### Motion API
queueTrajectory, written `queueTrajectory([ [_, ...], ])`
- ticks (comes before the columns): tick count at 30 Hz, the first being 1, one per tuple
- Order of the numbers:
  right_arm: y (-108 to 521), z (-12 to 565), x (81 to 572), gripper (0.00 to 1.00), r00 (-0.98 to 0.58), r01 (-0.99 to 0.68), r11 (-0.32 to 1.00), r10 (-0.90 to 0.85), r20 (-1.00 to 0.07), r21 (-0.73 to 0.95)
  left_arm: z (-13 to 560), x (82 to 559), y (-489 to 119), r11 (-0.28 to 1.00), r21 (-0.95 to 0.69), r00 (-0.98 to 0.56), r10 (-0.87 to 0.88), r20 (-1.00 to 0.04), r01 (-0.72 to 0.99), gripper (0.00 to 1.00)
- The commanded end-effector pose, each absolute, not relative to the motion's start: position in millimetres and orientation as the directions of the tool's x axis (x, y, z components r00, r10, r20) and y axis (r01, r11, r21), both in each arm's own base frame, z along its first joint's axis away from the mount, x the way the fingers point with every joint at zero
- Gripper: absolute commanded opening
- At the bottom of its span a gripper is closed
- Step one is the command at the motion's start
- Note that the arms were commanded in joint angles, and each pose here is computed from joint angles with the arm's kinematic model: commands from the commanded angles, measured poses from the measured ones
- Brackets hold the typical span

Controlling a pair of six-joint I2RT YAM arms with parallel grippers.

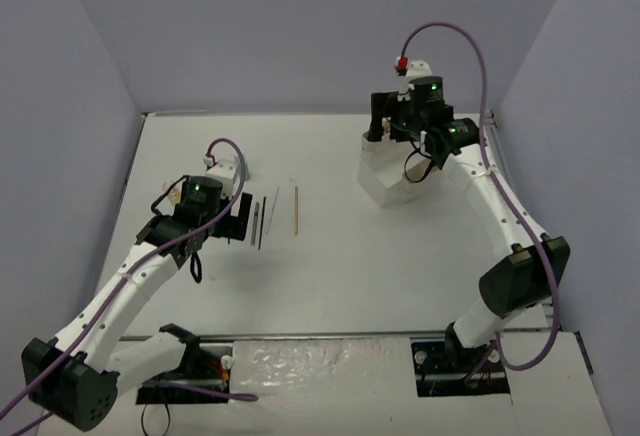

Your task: Organize the makeup

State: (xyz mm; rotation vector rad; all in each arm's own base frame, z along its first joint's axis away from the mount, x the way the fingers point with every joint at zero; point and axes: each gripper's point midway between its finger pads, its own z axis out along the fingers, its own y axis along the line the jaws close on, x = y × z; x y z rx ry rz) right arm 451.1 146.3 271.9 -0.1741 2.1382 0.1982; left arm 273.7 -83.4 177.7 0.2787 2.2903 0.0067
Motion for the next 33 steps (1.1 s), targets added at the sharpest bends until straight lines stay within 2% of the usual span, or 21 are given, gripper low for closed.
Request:
queueTrajectory([
  [1,150.1,326.8,414.5,0.96,-0.371,-0.283,0.945,0.047,-0.927,0.162,205.3,287.7,-73.1,0.993,0.073,-0.589,0.113,-0.800,0.092,0.95],
  [4,147.1,332.3,388.2,1.00,-0.334,-0.312,0.933,0.071,-0.940,0.181,209.4,290.6,-62.0,0.997,0.072,-0.572,0.078,-0.816,0.034,0.95],
  [12,122.6,337.3,321.6,1.00,-0.224,-0.323,0.930,0.106,-0.969,0.177,225.2,298.5,-13.3,0.975,-0.006,-0.470,-0.112,-0.875,-0.222,0.95],
  [17,118.0,326.4,305.6,1.00,-0.190,-0.332,0.926,0.120,-0.974,0.179,226.9,318.8,35.1,0.910,-0.098,-0.362,-0.256,-0.896,-0.402,0.95],
  [26,124.0,313.8,294.2,1.00,-0.182,-0.379,0.905,0.134,-0.974,0.195,189.0,387.4,71.6,0.878,-0.098,-0.308,-0.266,-0.913,-0.468,0.93],
  [33,124.5,314.4,288.8,1.00,-0.172,-0.393,0.899,0.135,-0.976,0.194,161.9,413.3,85.8,0.879,-0.066,-0.335,-0.248,-0.909,-0.472,0.89],
])
